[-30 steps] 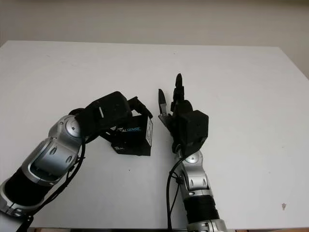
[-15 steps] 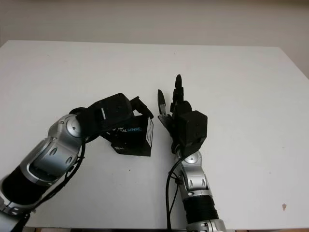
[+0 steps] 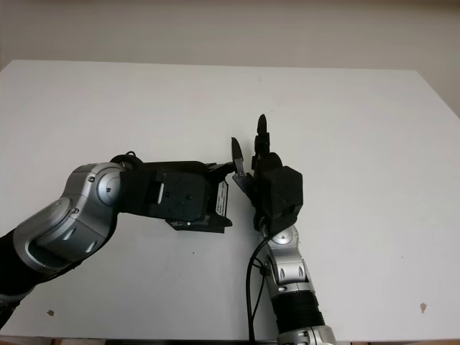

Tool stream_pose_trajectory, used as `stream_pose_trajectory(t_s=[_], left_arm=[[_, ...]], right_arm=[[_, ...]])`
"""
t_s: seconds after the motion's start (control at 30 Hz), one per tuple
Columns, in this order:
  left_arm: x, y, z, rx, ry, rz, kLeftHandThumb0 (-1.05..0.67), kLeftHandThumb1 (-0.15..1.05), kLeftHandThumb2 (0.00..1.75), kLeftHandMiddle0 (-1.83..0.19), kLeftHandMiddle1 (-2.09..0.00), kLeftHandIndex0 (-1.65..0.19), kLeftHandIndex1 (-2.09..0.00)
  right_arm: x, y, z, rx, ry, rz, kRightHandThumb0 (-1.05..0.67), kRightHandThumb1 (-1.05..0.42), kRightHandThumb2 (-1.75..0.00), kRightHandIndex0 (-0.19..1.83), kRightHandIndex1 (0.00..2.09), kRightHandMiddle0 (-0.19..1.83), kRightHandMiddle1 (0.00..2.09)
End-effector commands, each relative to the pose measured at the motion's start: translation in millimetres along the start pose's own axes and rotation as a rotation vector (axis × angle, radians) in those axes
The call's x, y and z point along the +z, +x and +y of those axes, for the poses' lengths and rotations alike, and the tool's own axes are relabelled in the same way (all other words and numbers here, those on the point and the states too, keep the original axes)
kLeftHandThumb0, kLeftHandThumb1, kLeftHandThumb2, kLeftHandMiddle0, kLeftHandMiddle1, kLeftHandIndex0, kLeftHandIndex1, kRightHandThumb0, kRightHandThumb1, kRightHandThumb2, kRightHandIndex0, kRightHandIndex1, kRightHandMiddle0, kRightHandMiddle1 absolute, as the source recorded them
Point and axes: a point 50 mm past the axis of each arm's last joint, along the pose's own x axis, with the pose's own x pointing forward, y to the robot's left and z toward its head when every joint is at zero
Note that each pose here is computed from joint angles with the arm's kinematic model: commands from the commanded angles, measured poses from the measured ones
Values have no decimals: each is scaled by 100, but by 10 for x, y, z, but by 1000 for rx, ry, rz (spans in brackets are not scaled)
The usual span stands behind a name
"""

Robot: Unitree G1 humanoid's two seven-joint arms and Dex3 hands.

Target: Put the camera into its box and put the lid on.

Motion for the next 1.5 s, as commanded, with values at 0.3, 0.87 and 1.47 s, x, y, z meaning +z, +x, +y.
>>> stream_pose_trajectory(t_s=[0.3,0.87,1.47], left_arm=[[151,-64,-9,212,154,-208,-81,105,62,19,0,19,0],[-364,-243,266,574,-18,-181,-58,105,21,4,-60,-6,-11],[-1140,-470,331,527,-217,-218,-78,101,5,8,-7,12,-1]], right_arm=[[6,11,9,9,1,-5,-68,-105,-56,-15,6,-14,5],[276,144,-342,-34,76,-108,-72,-105,-59,-19,1,-19,1],[720,111,-765,82,-1,-165,-73,-105,-73,-19,0,-19,0]])
